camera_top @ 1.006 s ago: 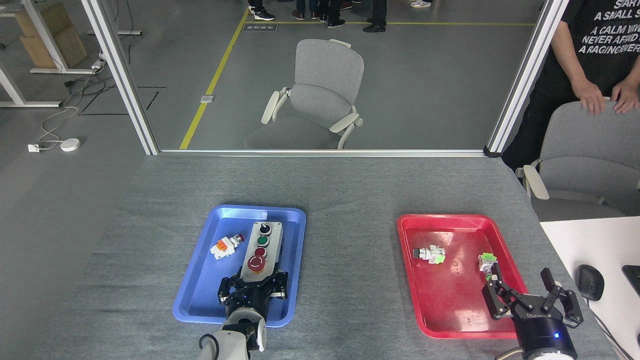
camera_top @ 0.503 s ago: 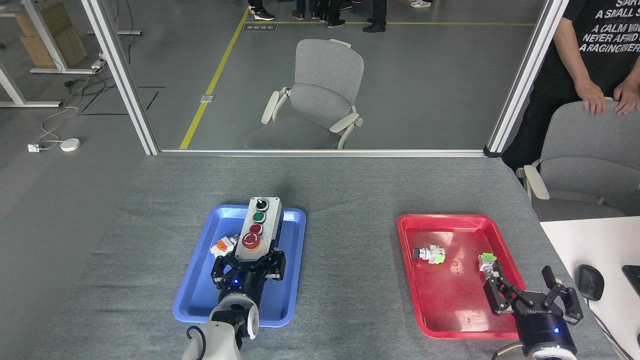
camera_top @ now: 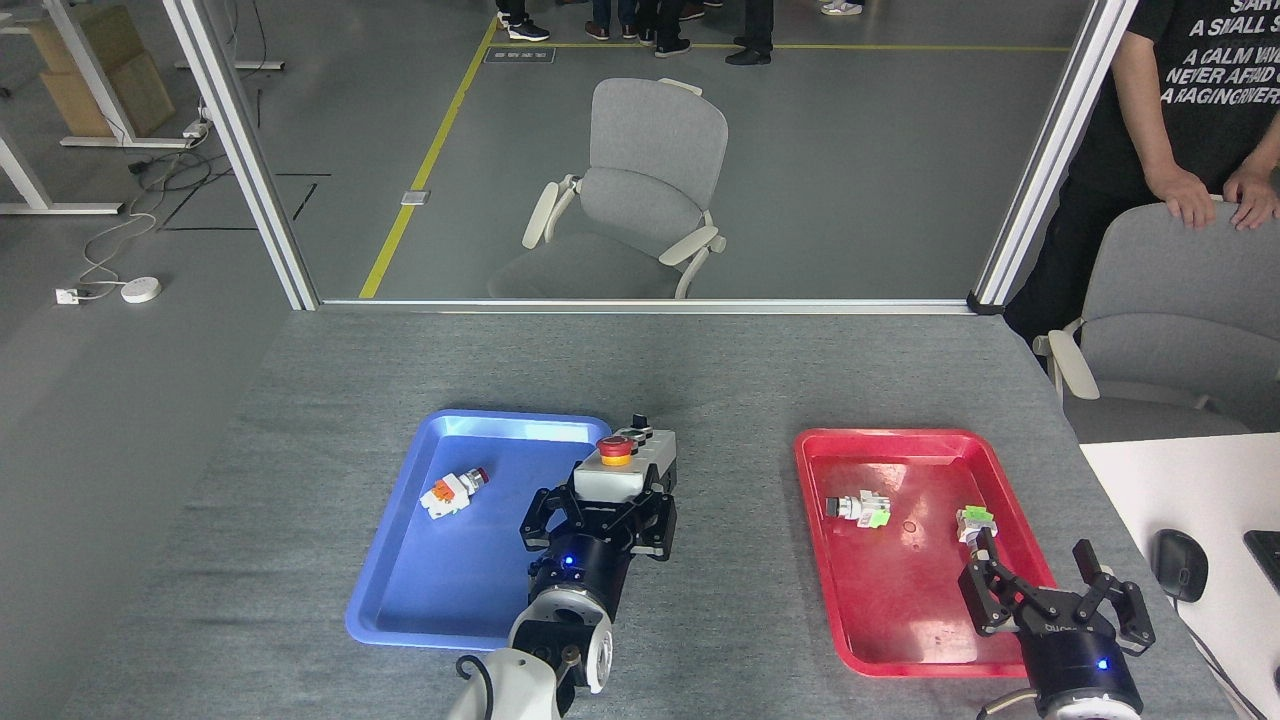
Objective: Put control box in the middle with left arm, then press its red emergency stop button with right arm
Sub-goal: 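Lift and carry the control box off the blue tray toward the gap between trays, then lower the control box onto the table between the trays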
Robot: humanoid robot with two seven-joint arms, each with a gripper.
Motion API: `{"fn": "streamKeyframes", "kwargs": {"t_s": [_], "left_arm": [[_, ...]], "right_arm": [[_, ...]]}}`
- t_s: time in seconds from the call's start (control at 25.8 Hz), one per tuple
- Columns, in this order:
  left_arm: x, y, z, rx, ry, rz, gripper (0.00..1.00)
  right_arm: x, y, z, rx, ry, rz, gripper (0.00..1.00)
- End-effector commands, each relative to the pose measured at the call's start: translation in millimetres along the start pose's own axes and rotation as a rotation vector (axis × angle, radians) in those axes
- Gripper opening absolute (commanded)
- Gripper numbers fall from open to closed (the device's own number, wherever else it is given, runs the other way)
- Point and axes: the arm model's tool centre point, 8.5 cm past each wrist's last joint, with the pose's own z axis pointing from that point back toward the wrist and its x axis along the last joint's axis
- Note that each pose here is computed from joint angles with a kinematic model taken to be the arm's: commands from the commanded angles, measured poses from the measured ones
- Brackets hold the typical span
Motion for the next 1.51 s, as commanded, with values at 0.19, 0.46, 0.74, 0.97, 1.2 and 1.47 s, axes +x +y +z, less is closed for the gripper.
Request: {"fn": "streamKeyframes", "kwargs": {"t_s": [0.19,0.46,0.74,0.97,1.2,1.47], "left_arm": [[50,-30,14,-0.075,-0.119,-0.085,0.00],[67,-58,20,-0.135,-0.172,-0.187,0.00],[80,-79,24,-0.174,-0.238,-0.300,0.00],[82,-79,19,-0.175,-0.259,-0.349,0.00],[72,-80,6,-0.202,-0.248,-0.386,0.09],[67,-87,6,-0.227,-0.242,-0.395,0.48]], "right_arm": [[1,3.8,3,0.000,-0.017,0.002,0.98],[-2,8.1,4,0.014,-0.016,0.007,0.98],[0,9.2,4,0.017,-0.033,0.004,0.98],[3,7.5,2,0.010,-0.035,-0.005,0.98],[13,9.4,1,0.015,-0.079,-0.009,0.98],[19,11.5,2,0.018,-0.085,-0.015,0.95]]}}
